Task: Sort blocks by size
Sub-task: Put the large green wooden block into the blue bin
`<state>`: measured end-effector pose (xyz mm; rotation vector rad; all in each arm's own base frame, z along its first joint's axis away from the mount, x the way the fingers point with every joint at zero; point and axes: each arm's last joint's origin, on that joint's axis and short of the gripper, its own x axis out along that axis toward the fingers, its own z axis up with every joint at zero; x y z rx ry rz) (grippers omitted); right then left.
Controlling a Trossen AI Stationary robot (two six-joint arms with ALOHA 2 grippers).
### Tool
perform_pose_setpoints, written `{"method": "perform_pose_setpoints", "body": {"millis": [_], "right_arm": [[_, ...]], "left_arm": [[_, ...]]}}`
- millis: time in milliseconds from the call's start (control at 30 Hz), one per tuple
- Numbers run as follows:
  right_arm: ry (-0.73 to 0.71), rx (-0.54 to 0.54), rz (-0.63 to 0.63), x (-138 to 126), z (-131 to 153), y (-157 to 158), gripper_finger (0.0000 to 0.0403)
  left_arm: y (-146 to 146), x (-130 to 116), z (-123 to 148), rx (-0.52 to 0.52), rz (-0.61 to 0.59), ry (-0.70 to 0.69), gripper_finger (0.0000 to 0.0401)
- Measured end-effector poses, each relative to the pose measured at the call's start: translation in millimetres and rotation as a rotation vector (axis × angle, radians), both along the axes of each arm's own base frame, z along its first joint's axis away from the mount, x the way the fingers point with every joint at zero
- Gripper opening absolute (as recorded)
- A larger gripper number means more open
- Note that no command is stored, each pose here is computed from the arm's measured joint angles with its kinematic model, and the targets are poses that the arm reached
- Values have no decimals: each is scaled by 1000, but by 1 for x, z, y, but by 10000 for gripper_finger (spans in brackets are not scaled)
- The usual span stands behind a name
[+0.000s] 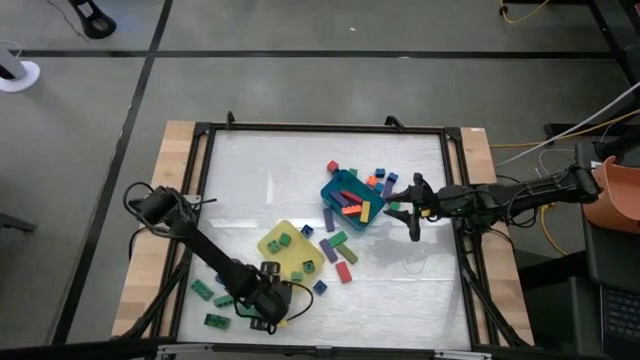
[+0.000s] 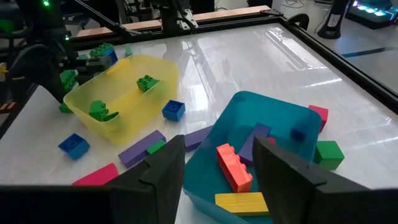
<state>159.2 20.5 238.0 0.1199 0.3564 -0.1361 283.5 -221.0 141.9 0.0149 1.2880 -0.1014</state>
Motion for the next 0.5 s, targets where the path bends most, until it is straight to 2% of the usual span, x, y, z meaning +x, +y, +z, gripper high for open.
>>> {"method": "perform_pose_setpoints", "body": {"millis": [100,233,500], "right_arm": [[0,-3,1,0,0,0,189],[1,-3,1,0,0,0,189],[0,-4,1,0,0,0,189]], "left_arm": [[-2,0,0,7,-38,-5,188],[-3,1,1,-8,-40,-18,113],[-8,16,24,-84,-20,-104,110]]}}
